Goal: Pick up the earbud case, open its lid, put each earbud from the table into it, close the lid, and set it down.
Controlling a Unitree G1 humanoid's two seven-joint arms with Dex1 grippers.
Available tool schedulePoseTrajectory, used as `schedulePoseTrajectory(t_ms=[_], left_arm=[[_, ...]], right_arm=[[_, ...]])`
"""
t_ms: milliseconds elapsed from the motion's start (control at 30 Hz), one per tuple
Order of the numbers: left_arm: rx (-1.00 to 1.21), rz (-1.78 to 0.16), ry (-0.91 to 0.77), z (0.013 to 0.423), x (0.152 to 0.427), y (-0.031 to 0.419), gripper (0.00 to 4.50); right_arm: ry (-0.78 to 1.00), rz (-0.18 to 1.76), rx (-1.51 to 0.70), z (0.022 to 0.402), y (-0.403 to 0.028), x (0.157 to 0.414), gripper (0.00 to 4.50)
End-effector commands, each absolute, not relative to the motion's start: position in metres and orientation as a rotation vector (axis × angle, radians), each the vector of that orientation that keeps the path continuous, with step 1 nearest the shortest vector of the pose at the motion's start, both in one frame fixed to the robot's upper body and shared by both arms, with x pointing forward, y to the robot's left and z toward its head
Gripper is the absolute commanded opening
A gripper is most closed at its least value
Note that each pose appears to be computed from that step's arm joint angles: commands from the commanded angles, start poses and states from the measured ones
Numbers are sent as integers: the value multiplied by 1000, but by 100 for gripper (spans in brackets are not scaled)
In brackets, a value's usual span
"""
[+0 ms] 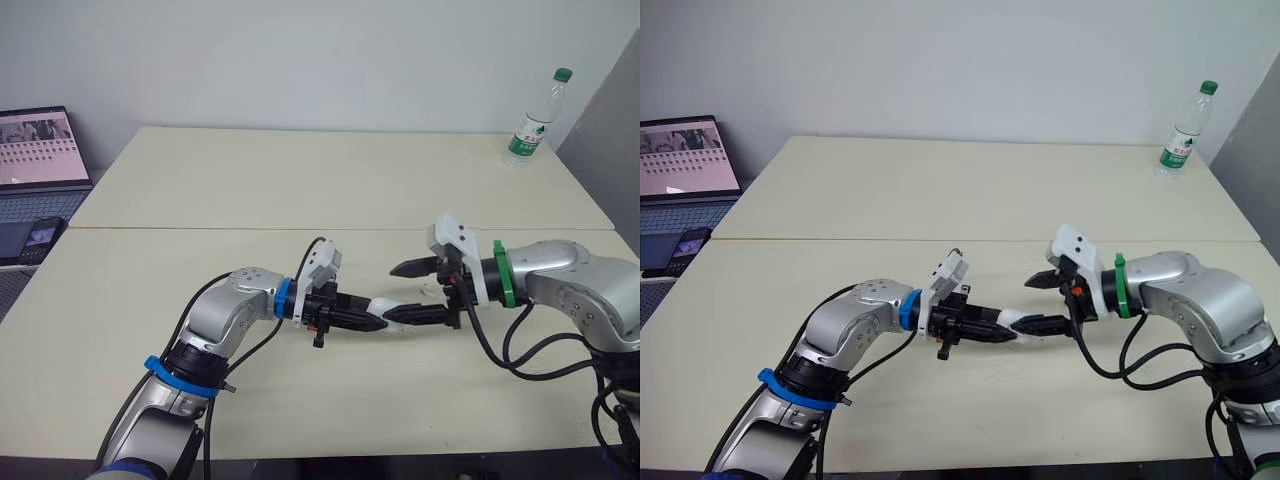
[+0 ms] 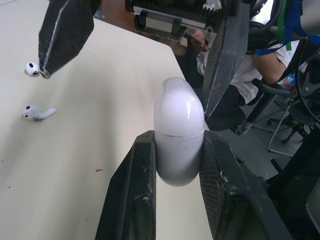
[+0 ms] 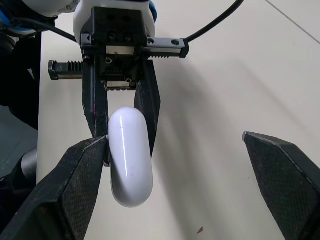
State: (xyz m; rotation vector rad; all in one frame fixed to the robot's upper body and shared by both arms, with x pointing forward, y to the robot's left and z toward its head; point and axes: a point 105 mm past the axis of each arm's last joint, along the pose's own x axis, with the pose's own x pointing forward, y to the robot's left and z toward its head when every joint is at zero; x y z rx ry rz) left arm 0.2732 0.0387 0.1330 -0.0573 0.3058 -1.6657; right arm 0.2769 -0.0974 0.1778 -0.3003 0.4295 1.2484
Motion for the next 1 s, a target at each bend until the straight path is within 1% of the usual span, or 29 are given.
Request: schedulePoseTrajectory(t_ms=[33,133,267,400,467,600,667,800,867,1000], left_arm=[[-34,-1696,255,142,271,36,81],[-28,-1683,259,138,271,38,81],[-28,-1653,257,134,273,40,81],[-14,-1558,229,131,283,49,81],[12,-1482,183,131,292,56,81],[8,-1336,87,141,308,72,81],[10,-1289,45,145,311,78,81],[16,-1210,-30,154,313,88,81],[18,-1178,-58,160,311,93,81],[32,-1119,-82,165,312,98,81]], right_arm=[[393,1164,-326,188,-106,290,450],[379,1114,-326,191,-112,298,450],[343,1092,-307,204,-118,303,450],[322,1085,-296,214,-123,303,450],[325,1058,-301,215,-128,306,450],[398,933,-391,194,-144,318,450],[427,906,-422,186,-147,321,450],[575,736,-355,162,-155,335,450],[625,696,-341,147,-153,337,450],[674,648,-307,131,-152,338,450]])
